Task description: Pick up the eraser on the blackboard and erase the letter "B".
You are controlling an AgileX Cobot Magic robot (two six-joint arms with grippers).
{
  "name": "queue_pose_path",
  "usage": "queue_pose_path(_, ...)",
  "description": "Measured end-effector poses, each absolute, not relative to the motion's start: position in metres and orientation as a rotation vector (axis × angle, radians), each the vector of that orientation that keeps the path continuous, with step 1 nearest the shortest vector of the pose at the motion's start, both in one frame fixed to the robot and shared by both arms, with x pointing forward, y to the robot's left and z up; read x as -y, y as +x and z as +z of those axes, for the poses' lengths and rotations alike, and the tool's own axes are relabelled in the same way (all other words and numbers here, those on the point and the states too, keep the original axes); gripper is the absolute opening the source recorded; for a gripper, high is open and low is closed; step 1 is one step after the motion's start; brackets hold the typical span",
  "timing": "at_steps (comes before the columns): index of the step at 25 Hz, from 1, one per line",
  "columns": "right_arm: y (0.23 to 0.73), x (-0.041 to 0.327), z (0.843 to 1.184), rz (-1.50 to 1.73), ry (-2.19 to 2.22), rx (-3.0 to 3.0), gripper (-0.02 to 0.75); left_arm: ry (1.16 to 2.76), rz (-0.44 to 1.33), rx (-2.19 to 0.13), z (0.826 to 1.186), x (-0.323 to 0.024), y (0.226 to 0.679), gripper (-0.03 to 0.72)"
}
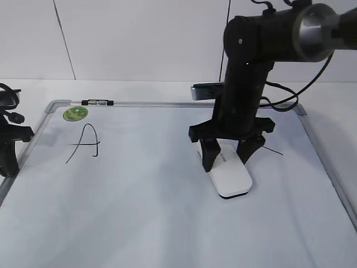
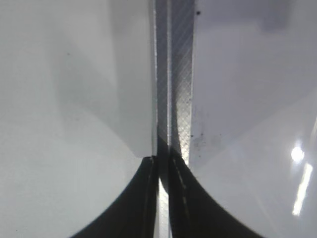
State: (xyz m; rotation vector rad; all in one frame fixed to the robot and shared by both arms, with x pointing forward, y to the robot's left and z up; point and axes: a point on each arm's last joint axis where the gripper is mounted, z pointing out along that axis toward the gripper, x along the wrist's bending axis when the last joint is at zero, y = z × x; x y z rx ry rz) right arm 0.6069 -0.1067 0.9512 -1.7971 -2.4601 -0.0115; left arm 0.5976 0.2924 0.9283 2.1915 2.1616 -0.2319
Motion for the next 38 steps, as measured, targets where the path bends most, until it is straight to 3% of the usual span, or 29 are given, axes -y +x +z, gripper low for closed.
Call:
queue_pose_path(10, 0.618, 0.111, 0.963, -0.164, -1.704, 2.406, 0.547, 2.195, -0.226, -2.161, 0.928, -0.293, 0.598, 0.036)
queue_pose_path(18, 0.611, 0.128, 1.028, -0.313, -1.811, 2.512, 0.547, 2.195, -0.226, -2.161, 0.928, -0.293, 0.598, 0.036)
queue_pose_path(28, 0.598, 0.203, 1.04, -0.287, -2.039, 2.337, 0.547, 2.196, -0.221, -2.159, 0.928, -0.293, 0.598, 0.036)
queue_pose_path(38, 0.568, 0.277, 1.014, -0.248, -2.106, 2.143, 0.547, 2.195, -0.22, -2.159, 0.928, -0.293, 0.598, 0.036)
